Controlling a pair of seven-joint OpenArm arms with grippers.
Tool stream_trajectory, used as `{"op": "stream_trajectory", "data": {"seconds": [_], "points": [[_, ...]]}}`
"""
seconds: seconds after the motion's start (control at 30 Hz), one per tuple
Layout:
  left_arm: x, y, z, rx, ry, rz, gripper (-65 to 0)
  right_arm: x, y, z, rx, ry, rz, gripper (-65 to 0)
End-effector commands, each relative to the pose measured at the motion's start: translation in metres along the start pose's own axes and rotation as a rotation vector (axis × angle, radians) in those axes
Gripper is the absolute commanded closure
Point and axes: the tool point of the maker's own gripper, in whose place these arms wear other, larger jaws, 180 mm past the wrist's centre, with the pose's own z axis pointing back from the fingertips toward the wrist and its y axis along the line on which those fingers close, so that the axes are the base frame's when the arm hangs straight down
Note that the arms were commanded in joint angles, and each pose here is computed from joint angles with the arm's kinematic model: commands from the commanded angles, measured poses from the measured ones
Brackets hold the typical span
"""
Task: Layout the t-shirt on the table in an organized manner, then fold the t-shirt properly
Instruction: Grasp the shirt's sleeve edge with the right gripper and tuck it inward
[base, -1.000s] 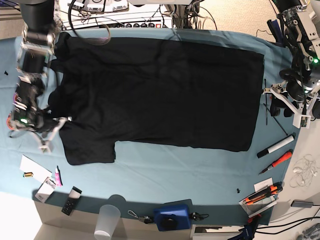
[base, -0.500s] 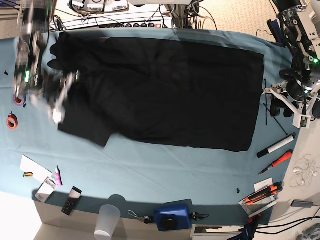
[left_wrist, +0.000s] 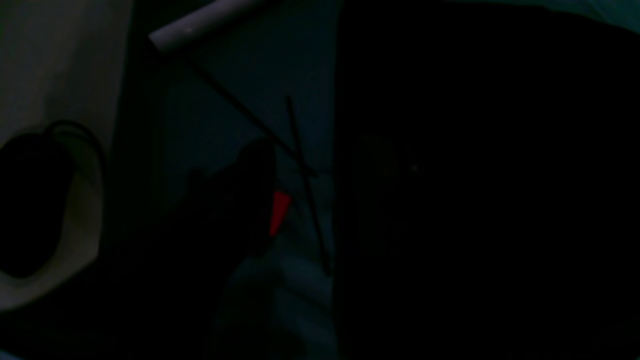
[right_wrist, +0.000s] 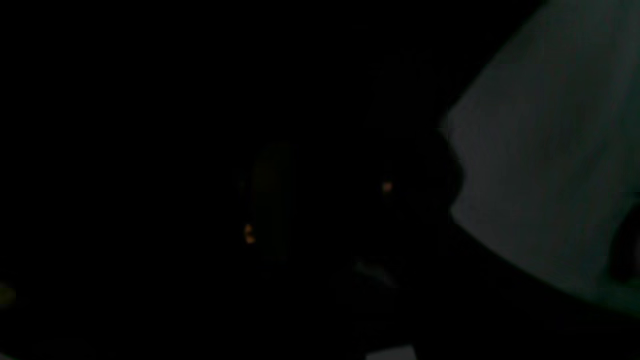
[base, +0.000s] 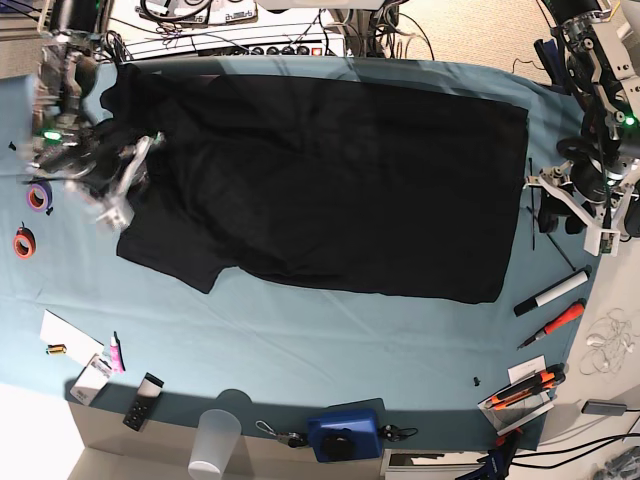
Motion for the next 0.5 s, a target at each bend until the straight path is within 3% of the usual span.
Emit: {"op": "stream_trajectory", "data": {"seconds": [0.0, 0.17, 0.27, 0.47], "points": [[0.014, 0.002, 0.004, 0.003, -0.049, -0.015, -27.9, 0.024, -0.018, 0.018, -0.063, -0.093, 0.021, -22.0], [0.014, 0.003, 0.004, 0.010, -0.046, -0.018, -27.9, 0.057, -0.067, 0.065, -0.243, -0.297, -0.024, -22.0], [0.014, 0.003, 0.003, 0.009, -0.047, -0.018, -27.9, 0.048, -0.099, 0.062, -0.333, -0.285, -0.127, -22.0], [0.014, 0.002, 0.004, 0.003, -0.049, -0.015, -27.9, 0.017, -0.135, 0.013, -0.250, -0.231, -0.395, -22.0]]}}
